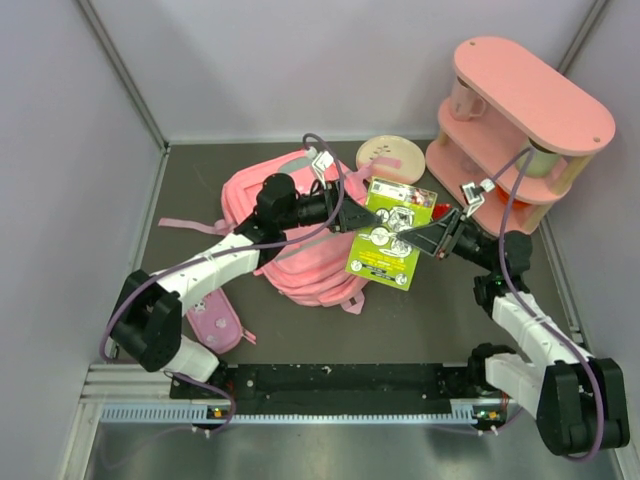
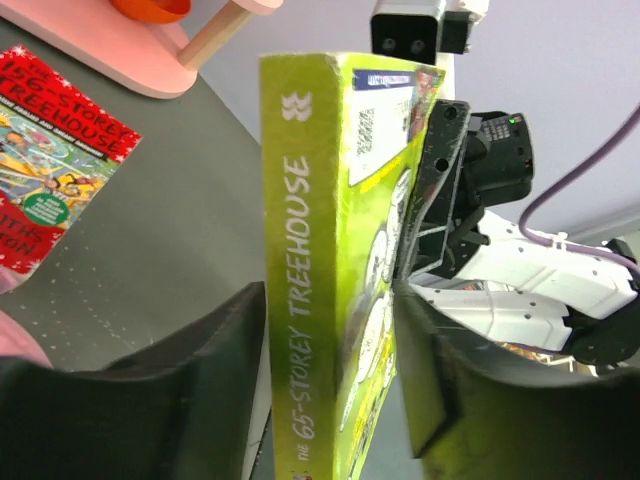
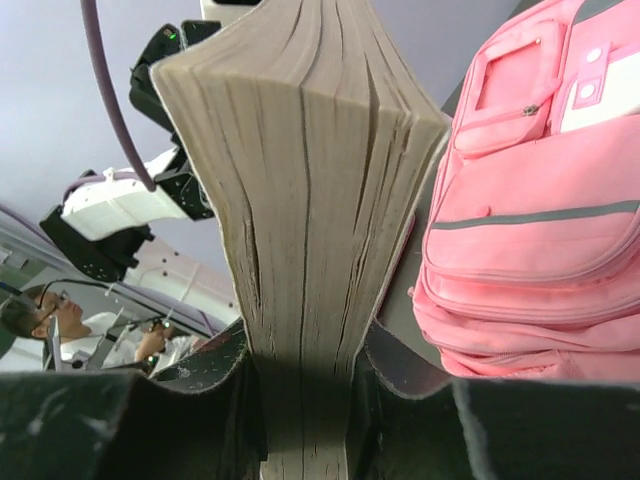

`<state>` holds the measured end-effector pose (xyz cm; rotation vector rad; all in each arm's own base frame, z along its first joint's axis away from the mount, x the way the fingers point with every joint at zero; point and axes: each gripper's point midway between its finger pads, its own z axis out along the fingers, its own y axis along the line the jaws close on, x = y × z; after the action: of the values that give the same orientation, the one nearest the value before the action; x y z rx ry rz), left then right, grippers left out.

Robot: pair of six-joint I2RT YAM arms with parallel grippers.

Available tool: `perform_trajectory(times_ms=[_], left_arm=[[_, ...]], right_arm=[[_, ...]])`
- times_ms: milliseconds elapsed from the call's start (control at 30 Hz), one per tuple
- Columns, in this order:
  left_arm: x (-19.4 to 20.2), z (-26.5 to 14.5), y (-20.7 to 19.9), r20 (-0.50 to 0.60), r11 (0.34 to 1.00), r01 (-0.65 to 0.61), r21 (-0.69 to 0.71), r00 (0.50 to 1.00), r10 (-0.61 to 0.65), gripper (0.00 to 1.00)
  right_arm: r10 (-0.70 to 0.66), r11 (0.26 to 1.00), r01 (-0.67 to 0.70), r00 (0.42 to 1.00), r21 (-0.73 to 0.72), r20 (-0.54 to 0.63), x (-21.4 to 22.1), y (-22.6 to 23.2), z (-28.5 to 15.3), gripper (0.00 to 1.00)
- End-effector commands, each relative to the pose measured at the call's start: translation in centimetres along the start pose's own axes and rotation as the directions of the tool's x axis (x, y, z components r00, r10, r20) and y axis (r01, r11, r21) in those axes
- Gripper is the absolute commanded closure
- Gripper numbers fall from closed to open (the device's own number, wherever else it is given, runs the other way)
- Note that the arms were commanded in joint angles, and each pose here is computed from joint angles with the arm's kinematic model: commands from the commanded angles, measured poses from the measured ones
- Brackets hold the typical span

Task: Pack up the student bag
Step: Pick up the book from the center of the board.

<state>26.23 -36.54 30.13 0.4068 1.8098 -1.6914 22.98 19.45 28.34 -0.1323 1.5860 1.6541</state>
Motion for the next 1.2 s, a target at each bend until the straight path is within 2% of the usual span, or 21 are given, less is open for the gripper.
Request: perform_trajectory(times_ms=[0,67,233,467,600,700,767,833,867,900,933,967,1000,1033,1067,1100,1133,1167], left_arm=[[-2.7,-0.6,-2.9,0.058,0.988,-0.149,0.03,0.987,0.147,0.35],[-2.8,-0.6,-3.3,0.045,0.983,-0.18,0.04,0.983,0.179,0.3],[-2.6,-0.7,-4.2,0.013,0.972,-0.224,0.072,0.975,0.223,0.27],[-1.3,-0.6,-4.7,-0.06,0.965,-0.207,0.158,0.974,0.219,0.27],[-0.5,-0.6,-4.5,-0.084,0.964,-0.19,0.187,0.974,0.208,0.3],[-0.4,-0.6,-4.5,-0.08,0.963,-0.182,0.197,0.976,0.201,0.36],[-0.4,-0.6,-4.7,-0.08,0.963,-0.172,0.206,0.978,0.192,0.5],[-0.6,-0.3,-4.5,-0.073,0.966,-0.164,0.202,0.981,0.181,0.65],[-0.6,-0.3,-4.4,-0.071,0.967,-0.16,0.198,0.982,0.177,0.88],[-0.6,-0.2,-4.0,-0.074,0.972,-0.147,0.183,0.984,0.163,0.98],[-1.1,0.1,-3.4,-0.049,0.979,-0.146,0.145,0.987,0.155,1.0],[-1.6,0.1,-2.8,-0.027,0.984,-0.145,0.104,0.989,0.149,1.0],[-1.9,0.1,-2.0,-0.004,0.989,-0.14,0.052,0.99,0.141,1.0],[-3.3,-0.4,-1.3,0.07,0.987,-0.159,-0.038,0.984,0.161,1.0],[-3.4,-0.9,-0.2,0.096,0.984,-0.148,-0.095,0.983,0.157,1.0],[-4.0,-1.6,0.3,0.132,0.98,-0.144,-0.141,0.978,0.162,1.0],[-5.5,-2.8,0.2,0.211,0.968,-0.138,-0.21,0.96,0.183,1.0],[-5.4,-3.8,1.2,0.238,0.96,-0.119,-0.254,0.954,0.181,1.0]], right_arm=[[-0.147,0.987,0.141,0.986,-0.073,-0.079,-0.5,2.5,0.5,1.0],[-0.161,0.984,0.152,0.982,-0.094,-0.103,-0.2,2.9,0.5,1.0],[-0.177,0.978,0.153,0.967,-0.14,-0.184,0.6,3.2,0.3,1.0],[-0.218,0.965,0.173,0.945,-0.196,-0.243,0.5,3.8,0.7,1.0],[-0.244,0.957,0.184,0.93,-0.225,-0.276,0.2,4.2,1.0,1.0],[-0.246,0.957,0.181,0.922,-0.228,-0.3,0.2,3.9,1.2,1.0],[-0.206,0.968,0.143,0.92,-0.205,-0.333,0.6,3.5,1.3,1.0],[-0.233,0.965,0.173,0.913,-0.199,-0.336,0.5,3.1,1.7,1.0],[-0.157,0.983,0.112,0.918,-0.143,-0.363,1.0,2.3,1.7,1.0],[-0.21,0.976,0.175,0.916,-0.13,-0.342,0.4,1.9,2.2,1.0],[-0.203,0.979,0.186,0.921,-0.082,-0.331,0.0,1.2,2.4,0.87],[-0.18,0.982,0.187,0.928,-0.011,-0.325,-0.2,0.2,2.5,0.67],[-0.166,0.971,0.209,0.941,0.121,-0.296,-1.1,-1.7,2.5,0.37],[-0.162,0.959,0.216,0.95,0.186,-0.267,-1.6,-2.2,2.2,0.29],[-0.17,0.943,0.227,0.957,0.243,-0.233,-2.2,-2.8,2.0,0.2],[-0.141,0.908,0.2,0.973,0.369,-0.182,-2.6,-4.7,1.3,0.11],[-0.136,0.89,0.186,0.98,0.417,-0.146,-3.0,-5.3,0.9,0.07],[-0.166,0.868,0.188,0.982,0.46,-0.088,-3.8,-5.1,0.4,0.05]])
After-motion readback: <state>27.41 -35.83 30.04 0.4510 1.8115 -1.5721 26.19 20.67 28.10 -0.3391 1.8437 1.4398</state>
